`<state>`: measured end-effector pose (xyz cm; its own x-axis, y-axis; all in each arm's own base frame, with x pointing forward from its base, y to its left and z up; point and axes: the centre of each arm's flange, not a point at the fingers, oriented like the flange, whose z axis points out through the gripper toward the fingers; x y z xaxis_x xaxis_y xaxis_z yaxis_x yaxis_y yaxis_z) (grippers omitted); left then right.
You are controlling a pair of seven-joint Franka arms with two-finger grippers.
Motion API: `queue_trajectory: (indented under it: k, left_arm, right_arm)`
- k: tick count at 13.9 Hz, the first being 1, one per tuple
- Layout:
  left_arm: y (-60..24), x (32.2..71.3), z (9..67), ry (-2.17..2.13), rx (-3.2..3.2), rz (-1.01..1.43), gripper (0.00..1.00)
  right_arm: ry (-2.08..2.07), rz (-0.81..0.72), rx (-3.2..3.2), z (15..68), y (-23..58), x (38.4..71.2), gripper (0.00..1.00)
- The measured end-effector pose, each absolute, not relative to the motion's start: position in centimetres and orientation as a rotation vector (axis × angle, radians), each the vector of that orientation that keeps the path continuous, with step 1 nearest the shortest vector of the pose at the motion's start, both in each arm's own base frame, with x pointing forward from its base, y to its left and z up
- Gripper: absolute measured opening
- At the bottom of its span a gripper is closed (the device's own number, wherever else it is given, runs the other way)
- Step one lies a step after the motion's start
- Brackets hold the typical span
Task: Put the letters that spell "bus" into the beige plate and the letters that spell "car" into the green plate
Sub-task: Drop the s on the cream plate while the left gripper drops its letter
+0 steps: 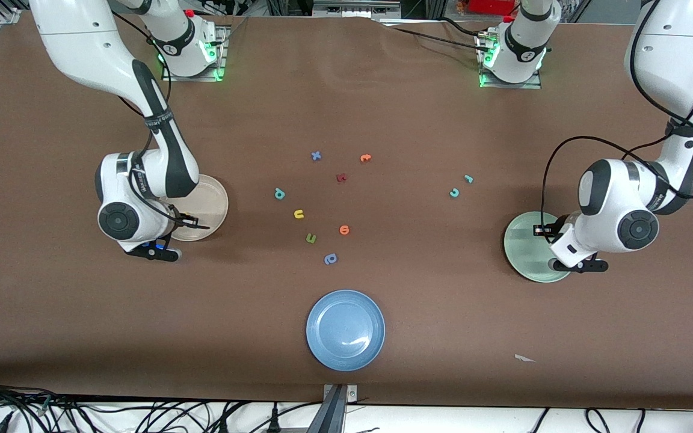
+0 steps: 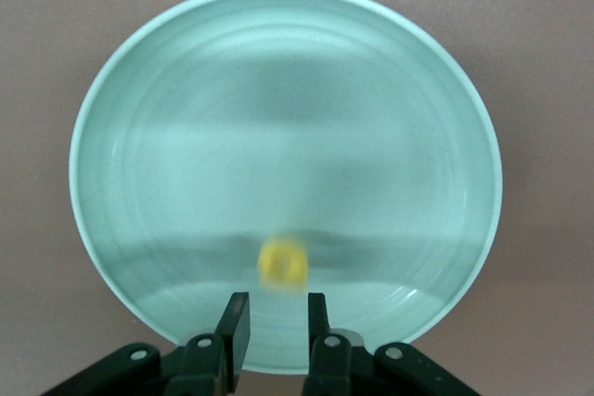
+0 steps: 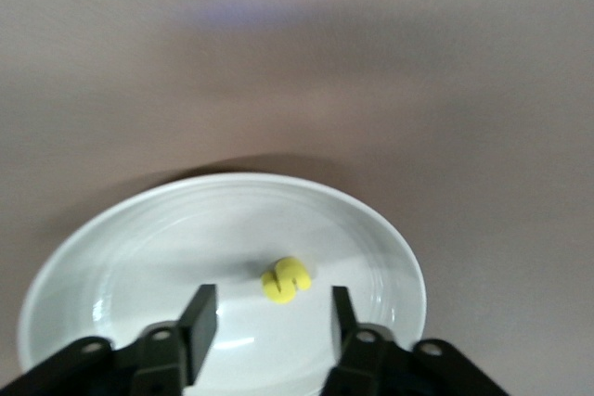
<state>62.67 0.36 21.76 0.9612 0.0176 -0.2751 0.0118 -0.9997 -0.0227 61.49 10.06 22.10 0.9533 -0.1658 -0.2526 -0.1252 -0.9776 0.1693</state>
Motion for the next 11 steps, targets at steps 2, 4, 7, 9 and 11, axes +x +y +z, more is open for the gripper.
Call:
queue_trajectory:
  k: [2, 4, 7, 9, 11]
  left_arm:
    - [0.4, 62.9, 22.1, -0.024, -3.092, 0.422, 0.48]
    - [0.2, 63.2, 22.5, -0.024, -3.095, 0.407, 0.68]
    - [-2.9, 63.3, 23.1, -0.113, -3.106, 0.395, 0.98]
    - [-6.7, 63.0, 23.4, -0.189, -3.127, 0.406, 1.0]
    - [-10.5, 62.2, 23.5, -0.227, -3.143, 0.437, 0.96]
  right_arm:
    - [-0.242, -0.352, 2.99, 24.6, 10.9, 61.8, 0.85]
    - [-0.283, -0.331, 3.03, 26.1, 14.1, 61.4, 0.99]
    - [-0.215, -0.297, 3.085, 27.1, 21.1, 60.3, 0.98]
    - [-0.156, -0.243, 3.133, 27.9, 25.2, 59.7, 0.94]
    - [-0.096, -0.182, 3.169, 27.4, 29.4, 58.6, 0.89]
